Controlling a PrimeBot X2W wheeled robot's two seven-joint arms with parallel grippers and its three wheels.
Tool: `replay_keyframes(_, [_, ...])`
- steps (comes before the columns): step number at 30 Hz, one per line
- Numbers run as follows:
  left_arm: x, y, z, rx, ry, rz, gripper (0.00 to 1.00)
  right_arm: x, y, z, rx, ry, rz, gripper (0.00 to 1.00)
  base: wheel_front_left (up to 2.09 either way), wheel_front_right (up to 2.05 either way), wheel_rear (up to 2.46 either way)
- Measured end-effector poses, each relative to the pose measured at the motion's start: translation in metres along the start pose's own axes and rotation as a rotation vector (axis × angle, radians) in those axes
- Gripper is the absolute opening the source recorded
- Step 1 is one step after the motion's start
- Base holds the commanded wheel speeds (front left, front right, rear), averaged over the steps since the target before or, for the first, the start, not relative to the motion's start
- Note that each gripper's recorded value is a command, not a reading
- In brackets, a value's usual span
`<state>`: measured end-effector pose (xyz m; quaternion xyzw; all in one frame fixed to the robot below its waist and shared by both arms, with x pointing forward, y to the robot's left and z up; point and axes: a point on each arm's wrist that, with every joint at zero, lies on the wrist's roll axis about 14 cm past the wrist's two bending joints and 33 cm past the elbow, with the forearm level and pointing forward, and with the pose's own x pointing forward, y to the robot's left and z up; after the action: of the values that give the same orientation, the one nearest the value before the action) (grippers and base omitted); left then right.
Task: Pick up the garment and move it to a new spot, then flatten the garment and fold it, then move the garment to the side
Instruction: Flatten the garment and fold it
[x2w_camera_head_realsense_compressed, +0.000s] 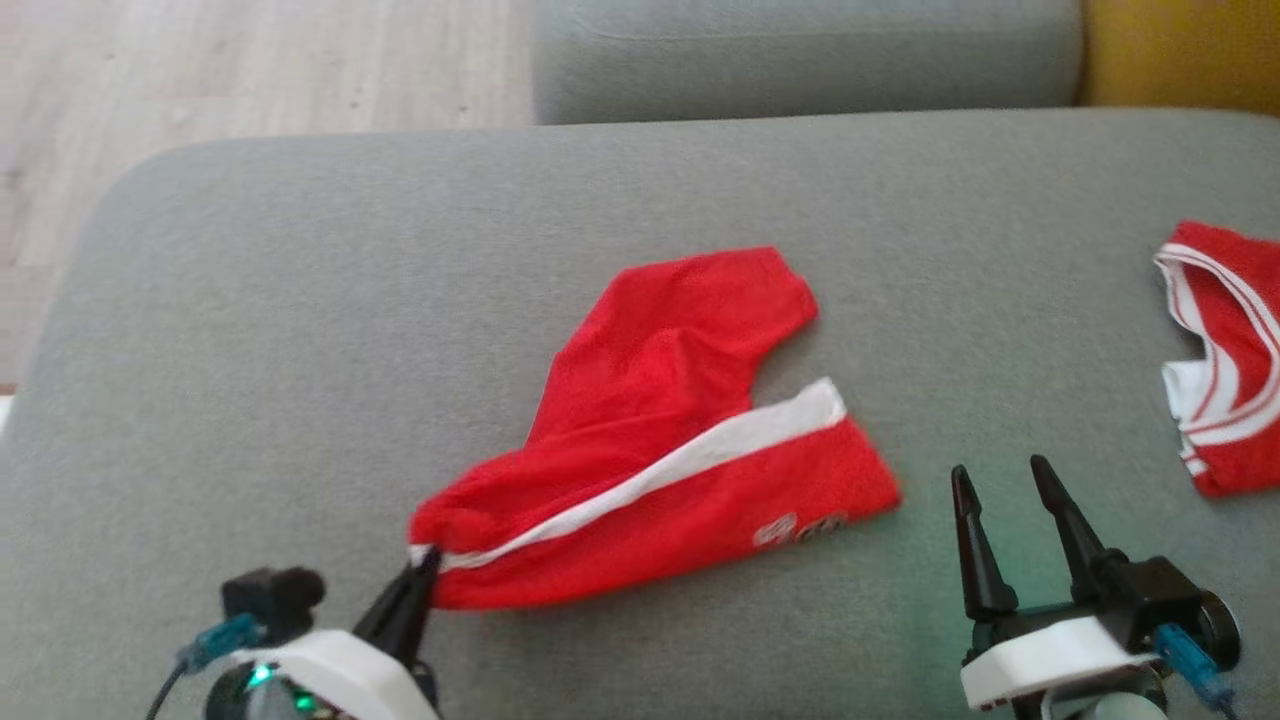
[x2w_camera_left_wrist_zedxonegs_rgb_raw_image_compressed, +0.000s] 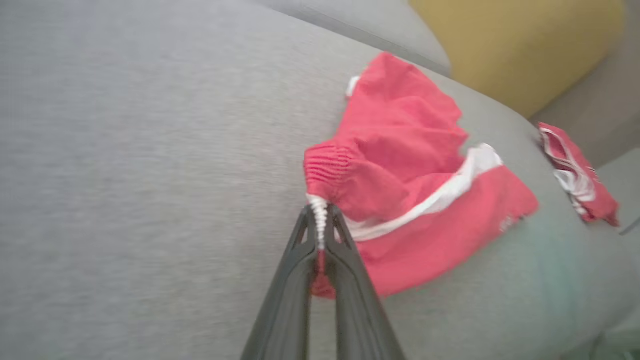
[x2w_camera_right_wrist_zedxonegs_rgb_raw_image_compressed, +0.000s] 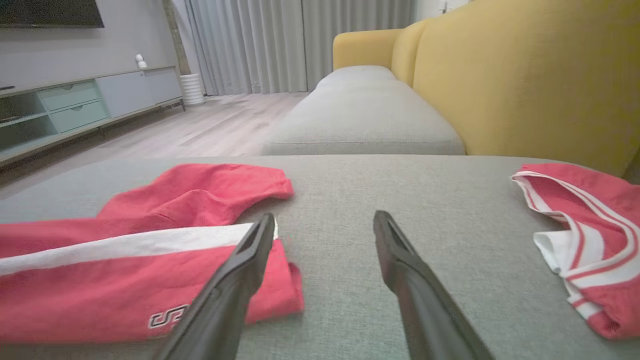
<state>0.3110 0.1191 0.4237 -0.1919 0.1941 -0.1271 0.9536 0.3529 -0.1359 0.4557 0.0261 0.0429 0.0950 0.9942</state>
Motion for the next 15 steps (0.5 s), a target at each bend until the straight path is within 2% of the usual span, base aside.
replay_keyframes(5, [-0.008, 0.037, -0.005, -0.01, -0.036, 0.134, 0.0, 0.004, 0.01, 0.002, -0.006, -0.007, 0.034, 1.0, 0.0, 0.0, 0.0])
replay_keyframes(6, [-0.007, 0.038, -0.006, -0.018, -0.038, 0.145, 0.15, 0.004, 0.011, 0.002, -0.012, -0.006, 0.037, 1.0, 0.0, 0.0, 0.0])
replay_keyframes(7, [-0.007, 0.038, -0.009, -0.023, -0.035, 0.151, 0.41, 0.003, 0.011, 0.002, -0.012, -0.005, 0.038, 1.0, 0.0, 0.0, 0.0])
replay_keyframes(8, [-0.006, 0.038, -0.012, -0.026, -0.031, 0.156, 0.85, 0.003, 0.011, 0.002, -0.012, -0.005, 0.037, 1.0, 0.0, 0.0, 0.0])
replay_keyframes(9, [-0.005, 0.039, -0.013, -0.031, -0.028, 0.162, 1.0, 0.002, 0.01, 0.002, -0.012, -0.004, 0.035, 1.0, 0.0, 0.0, 0.0])
replay_keyframes(15, [-0.008, 0.054, -0.009, -0.055, -0.047, 0.245, 1.0, -0.004, 0.002, 0.001, -0.01, -0.003, 0.005, 1.0, 0.0, 0.0, 0.0])
